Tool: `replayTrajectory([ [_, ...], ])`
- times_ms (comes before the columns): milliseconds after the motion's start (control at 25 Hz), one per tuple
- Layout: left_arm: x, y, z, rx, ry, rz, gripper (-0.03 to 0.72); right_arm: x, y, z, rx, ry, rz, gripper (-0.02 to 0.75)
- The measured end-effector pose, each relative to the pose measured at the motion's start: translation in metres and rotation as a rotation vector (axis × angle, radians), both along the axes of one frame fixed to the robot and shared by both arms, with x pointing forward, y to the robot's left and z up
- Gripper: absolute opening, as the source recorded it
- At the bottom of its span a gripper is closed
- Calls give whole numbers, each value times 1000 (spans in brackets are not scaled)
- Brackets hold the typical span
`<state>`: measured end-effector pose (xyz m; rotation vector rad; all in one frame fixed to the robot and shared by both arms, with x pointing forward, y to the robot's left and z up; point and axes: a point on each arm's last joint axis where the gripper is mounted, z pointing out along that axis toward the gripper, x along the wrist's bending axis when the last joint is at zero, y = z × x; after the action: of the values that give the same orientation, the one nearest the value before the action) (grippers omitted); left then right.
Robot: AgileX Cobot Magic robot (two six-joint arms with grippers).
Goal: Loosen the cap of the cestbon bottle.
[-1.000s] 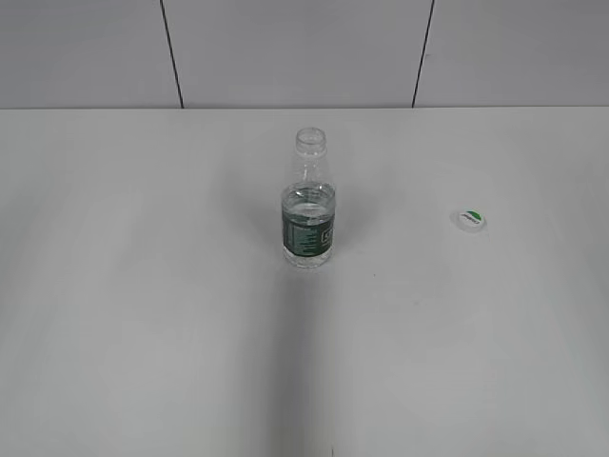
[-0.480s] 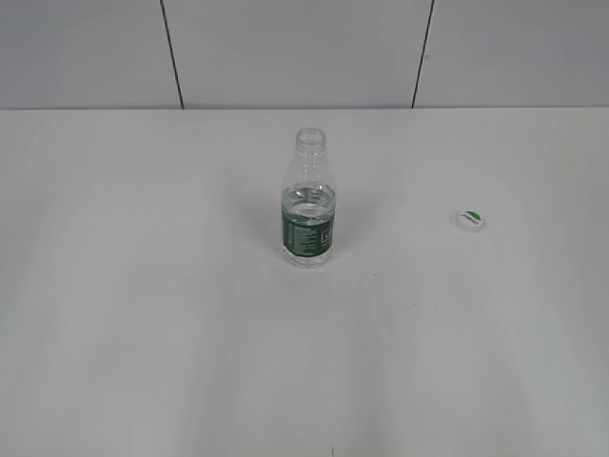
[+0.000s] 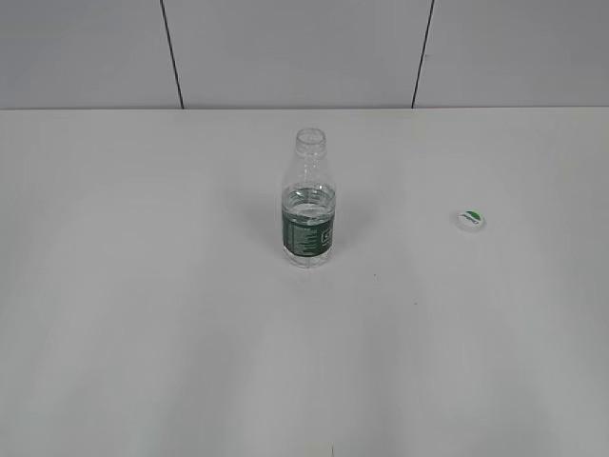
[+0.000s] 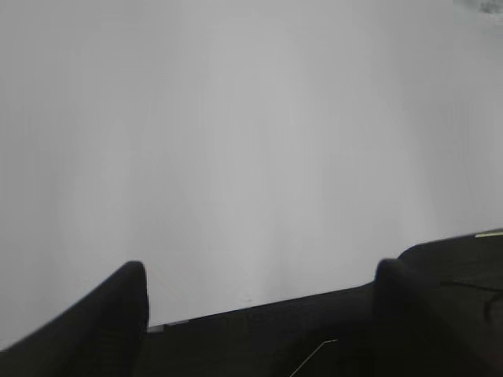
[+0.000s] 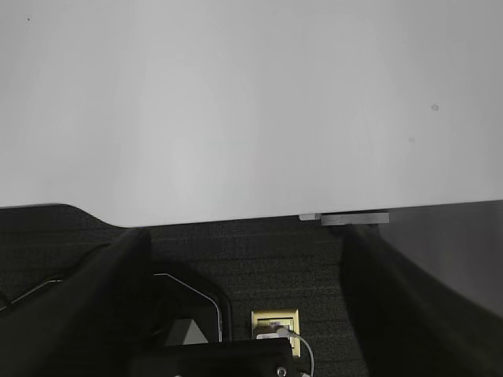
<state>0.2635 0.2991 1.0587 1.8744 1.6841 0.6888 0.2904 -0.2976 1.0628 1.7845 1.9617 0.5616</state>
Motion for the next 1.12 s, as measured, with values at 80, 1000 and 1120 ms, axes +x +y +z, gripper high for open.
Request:
replayTrajectory([
  [80, 0, 0, 1, -4, -32, -1, 531, 2, 0, -7, 1, 8, -1, 568],
  [1000, -13, 0, -2, -19, -242, -1, 531, -37, 3, -9, 22, -338, 13, 568],
  [1120, -23, 1, -1, -22, -302, -1, 531, -44, 4, -9, 20, -380, 19, 570],
])
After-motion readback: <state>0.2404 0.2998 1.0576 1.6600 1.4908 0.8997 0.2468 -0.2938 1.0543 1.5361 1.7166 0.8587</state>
